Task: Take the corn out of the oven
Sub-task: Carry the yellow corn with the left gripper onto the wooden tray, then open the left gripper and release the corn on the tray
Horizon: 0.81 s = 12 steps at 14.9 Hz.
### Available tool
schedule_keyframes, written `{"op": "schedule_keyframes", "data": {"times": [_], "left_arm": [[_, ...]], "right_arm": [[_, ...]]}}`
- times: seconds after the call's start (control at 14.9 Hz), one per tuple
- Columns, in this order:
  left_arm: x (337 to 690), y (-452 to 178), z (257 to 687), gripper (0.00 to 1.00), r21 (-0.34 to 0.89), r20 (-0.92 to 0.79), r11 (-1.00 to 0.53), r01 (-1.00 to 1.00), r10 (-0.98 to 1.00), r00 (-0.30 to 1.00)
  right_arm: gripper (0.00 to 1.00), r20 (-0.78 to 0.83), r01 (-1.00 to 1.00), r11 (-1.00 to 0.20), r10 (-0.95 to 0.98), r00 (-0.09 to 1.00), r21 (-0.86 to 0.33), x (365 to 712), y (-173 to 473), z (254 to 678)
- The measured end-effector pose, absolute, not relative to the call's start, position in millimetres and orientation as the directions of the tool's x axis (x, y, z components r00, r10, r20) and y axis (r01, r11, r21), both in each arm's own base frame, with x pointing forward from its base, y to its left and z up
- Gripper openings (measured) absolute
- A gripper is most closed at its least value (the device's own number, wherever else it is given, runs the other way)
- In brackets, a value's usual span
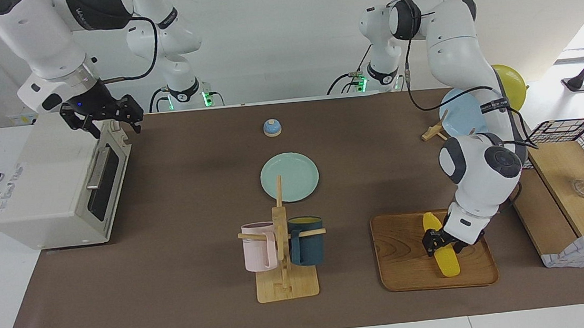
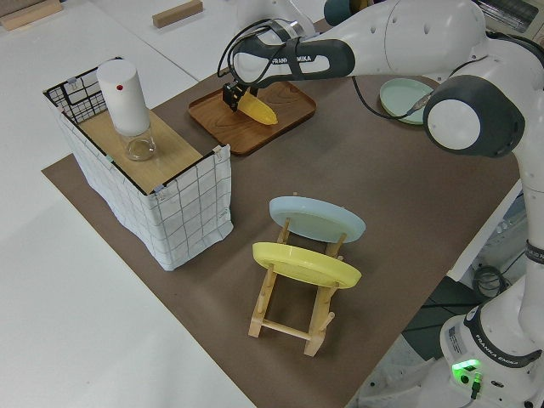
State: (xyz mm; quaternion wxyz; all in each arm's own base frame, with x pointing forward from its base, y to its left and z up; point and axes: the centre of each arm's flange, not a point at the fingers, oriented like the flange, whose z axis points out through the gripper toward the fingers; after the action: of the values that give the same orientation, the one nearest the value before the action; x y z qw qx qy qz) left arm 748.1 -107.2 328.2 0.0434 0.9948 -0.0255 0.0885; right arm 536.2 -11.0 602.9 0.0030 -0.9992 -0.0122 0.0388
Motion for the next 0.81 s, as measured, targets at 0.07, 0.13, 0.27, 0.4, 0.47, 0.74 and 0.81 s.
{"op": "schedule_keyframes", "data": {"times": [0.07,0.13,0.27,0.4,0.47,0.74,0.81], "left_arm": [[747.1,-107.1,339.8,1.00,0.083,0.183,-0.995,-0.059,-0.043,0.982],[745.5,-106.3,353.4,1.00,0.084,0.185,-0.995,-0.059,-0.043,0.982],[738.6,-101.9,383.5,1.00,0.084,0.167,-0.995,-0.057,-0.042,0.985],[725.2,-94.7,423.5,1.00,0.086,0.130,-0.995,-0.046,-0.035,0.991],[715.1,-89.5,447.6,1.00,0.088,0.105,-0.996,-0.025,-0.016,0.994],[660.2,-68.4,539.9,1.00,0.077,-0.013,-0.996,0.056,0.055,0.998],[644.2,-65.3,559.1,1.00,0.070,-0.044,-0.996,0.057,0.054,0.998]], "right_arm": [[1.00,-0.076,0.024,-1.000,0.025,0.997,-0.009,536.4,-10.7,603.4],[1.00,-0.074,0.024,-1.000,0.024,0.997,-0.013,536.5,-10.3,603.8],[1.00,-0.072,0.021,-1.000,0.022,0.997,-0.017,536.6,-10.4,604.7],[1.00,-0.070,0.018,-1.000,0.020,0.997,-0.018,536.7,-11.7,605.6],[1.00,-0.069,0.018,-1.000,0.019,0.997,-0.018,536.7,-11.9,606.0],[1.00,-0.068,0.023,-1.000,0.024,0.997,-0.017,536.8,-9.2,606.7],[1.00,-0.067,0.024,-1.000,0.025,0.997,-0.017,536.8,-8.8,606.9]]}}
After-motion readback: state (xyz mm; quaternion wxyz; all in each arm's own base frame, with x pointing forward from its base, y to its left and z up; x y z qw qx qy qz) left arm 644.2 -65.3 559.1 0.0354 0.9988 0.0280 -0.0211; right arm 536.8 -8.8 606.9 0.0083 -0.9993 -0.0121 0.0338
